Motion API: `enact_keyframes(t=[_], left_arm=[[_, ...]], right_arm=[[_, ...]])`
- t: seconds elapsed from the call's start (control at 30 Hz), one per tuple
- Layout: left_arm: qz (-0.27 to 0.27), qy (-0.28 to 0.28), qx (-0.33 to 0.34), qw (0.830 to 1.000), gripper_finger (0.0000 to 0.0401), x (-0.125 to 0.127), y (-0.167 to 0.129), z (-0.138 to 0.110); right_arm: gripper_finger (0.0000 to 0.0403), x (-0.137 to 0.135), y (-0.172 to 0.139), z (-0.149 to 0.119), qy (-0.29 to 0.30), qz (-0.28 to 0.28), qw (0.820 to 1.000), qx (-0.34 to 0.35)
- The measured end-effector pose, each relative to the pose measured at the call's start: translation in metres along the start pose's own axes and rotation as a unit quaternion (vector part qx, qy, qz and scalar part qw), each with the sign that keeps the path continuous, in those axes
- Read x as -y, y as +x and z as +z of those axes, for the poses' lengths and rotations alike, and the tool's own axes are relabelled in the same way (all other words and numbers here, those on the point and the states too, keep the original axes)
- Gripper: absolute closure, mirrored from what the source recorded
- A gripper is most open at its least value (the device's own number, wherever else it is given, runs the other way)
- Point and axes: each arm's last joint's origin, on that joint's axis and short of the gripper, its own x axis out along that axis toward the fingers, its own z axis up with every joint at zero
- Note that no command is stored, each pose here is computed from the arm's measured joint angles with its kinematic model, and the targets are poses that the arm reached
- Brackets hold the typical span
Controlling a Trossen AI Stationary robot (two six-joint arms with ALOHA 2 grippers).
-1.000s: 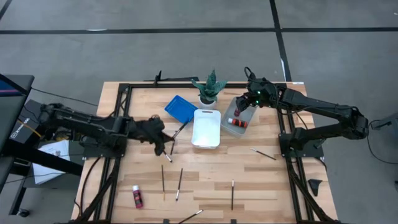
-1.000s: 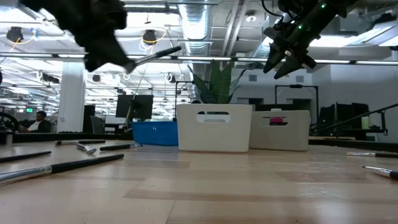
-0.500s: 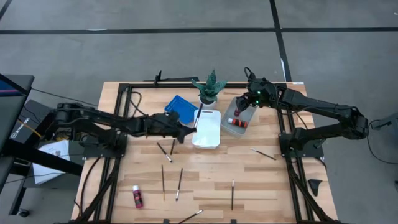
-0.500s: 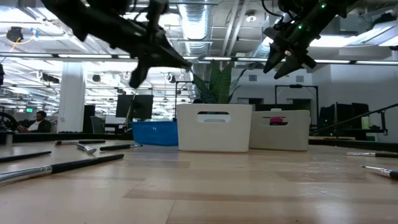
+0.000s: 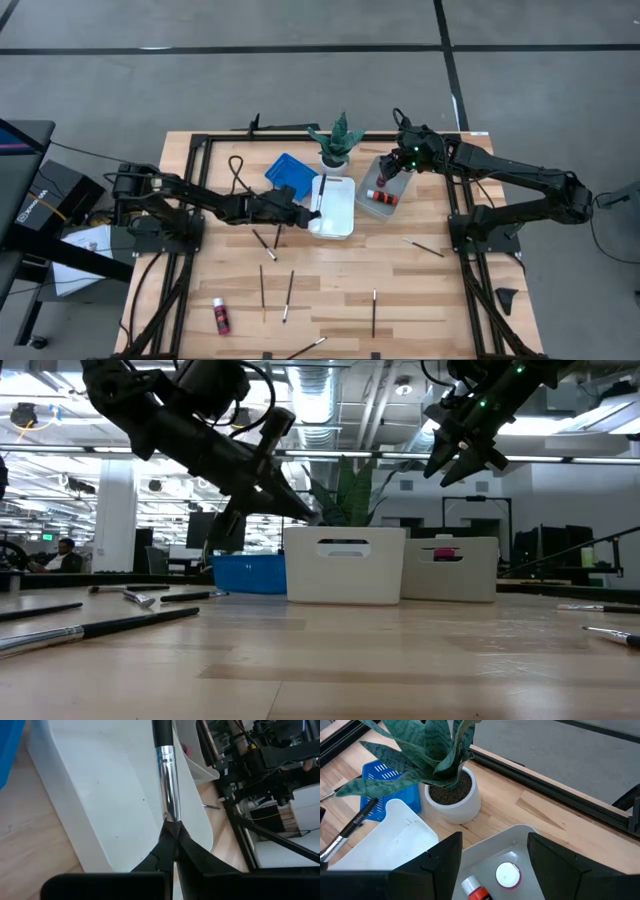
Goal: Pick & Place Paint Supplies
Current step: Put the large black paint brush into the white bin
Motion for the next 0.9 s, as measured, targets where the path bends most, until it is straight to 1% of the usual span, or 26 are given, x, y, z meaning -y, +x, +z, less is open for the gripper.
enact_keyframes(t=[0.57, 0.73, 0.9], left_arm=[[-0.005, 0.000, 0.003, 1.000, 0.0397, 0.0010, 0.0001, 0.0005], [-0.017, -0.002, 0.015, 1.000, 0.0374, 0.0036, 0.0000, 0.0022], [-0.016, -0.002, 0.018, 1.000, 0.0345, 0.0036, 0.0000, 0.0023]], right_arm=[[0.0182, 0.0000, 0.0000, 0.0000, 0.000, 0.000, 1.000, 0.000], [0.0182, 0.0000, 0.0000, 0.0000, 0.000, 0.000, 1.000, 0.000], [0.0182, 0.0000, 0.0000, 0.0000, 0.000, 0.000, 1.000, 0.000]])
